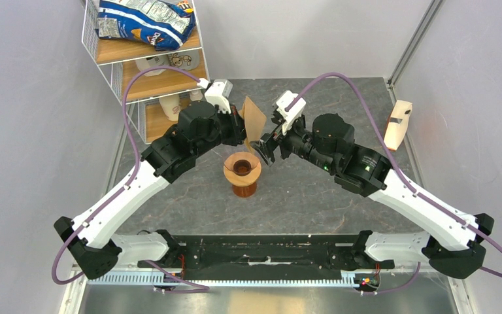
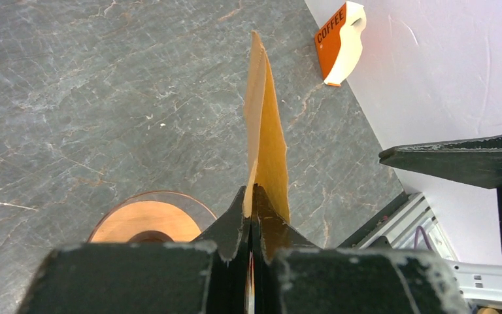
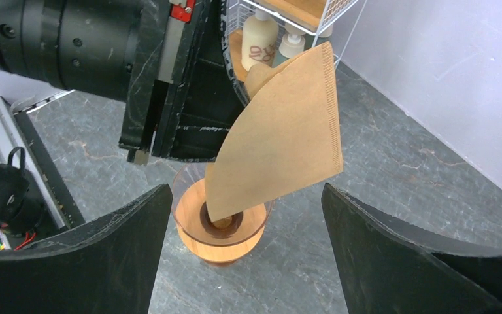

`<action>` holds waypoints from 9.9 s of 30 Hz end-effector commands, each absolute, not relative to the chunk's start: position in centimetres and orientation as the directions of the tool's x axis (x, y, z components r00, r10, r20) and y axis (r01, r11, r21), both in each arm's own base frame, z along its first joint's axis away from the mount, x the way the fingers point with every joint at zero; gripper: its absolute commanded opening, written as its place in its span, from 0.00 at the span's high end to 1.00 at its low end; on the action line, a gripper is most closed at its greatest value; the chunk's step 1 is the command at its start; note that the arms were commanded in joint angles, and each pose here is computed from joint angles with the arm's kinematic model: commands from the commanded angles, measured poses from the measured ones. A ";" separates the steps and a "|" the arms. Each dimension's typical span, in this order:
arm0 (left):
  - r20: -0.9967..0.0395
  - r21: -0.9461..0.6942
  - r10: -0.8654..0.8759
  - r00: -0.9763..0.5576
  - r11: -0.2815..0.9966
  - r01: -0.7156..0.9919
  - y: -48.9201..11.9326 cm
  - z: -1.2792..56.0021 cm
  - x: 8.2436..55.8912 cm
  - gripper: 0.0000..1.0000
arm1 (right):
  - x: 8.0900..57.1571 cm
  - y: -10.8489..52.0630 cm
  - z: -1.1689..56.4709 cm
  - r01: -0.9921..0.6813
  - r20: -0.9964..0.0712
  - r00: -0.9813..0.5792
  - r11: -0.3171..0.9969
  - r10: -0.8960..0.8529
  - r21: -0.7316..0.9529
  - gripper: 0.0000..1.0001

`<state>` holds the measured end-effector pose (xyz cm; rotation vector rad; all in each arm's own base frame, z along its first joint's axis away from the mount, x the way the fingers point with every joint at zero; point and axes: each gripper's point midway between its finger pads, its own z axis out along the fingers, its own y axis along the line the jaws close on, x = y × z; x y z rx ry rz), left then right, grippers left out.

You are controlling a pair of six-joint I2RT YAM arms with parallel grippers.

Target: Place the coffee filter in the dripper

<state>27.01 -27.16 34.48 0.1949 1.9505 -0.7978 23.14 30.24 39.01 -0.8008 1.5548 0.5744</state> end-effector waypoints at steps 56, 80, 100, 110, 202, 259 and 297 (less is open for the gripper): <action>-0.868 -0.453 -0.279 -0.411 0.784 0.425 -27.5 37.9 28.6 0.98 | 29.3 27.6 38.2 -0.428 -0.979 -0.161 0.903 -0.125 -0.045 0.32; -0.890 -0.414 -0.231 -0.394 0.773 0.481 -28.2 38.1 28.2 0.86 | 30.8 27.0 35.6 -0.438 -0.963 -0.138 0.887 -0.230 -0.149 1.00; -0.902 0.425 0.252 0.350 0.388 0.818 -23.5 40.1 19.6 0.26 | 19.1 27.5 39.8 -0.885 -0.930 -0.366 0.296 0.038 0.361 1.00; -0.733 0.657 0.356 0.580 0.151 0.738 -24.5 37.8 19.4 0.28 | 15.5 28.0 38.9 -0.888 -0.892 -0.450 0.123 -0.029 0.444 1.00; -0.917 -0.392 0.111 -0.382 -0.081 0.916 -28.3 38.1 11.7 0.98 | 14.5 25.7 38.5 -0.995 -0.996 -0.006 0.104 -0.094 -0.004 0.27; -0.776 -0.597 0.325 -0.540 -0.104 0.795 -30.1 34.6 9.4 0.96 | 11.5 26.6 35.4 -0.901 -0.875 0.434 -0.121 -0.216 -0.417 0.71; -0.742 -0.669 0.077 -0.666 -0.156 0.727 -29.3 36.9 11.6 0.98 | 16.0 24.7 39.0 -0.898 -0.975 0.209 0.381 -0.070 -0.219 0.03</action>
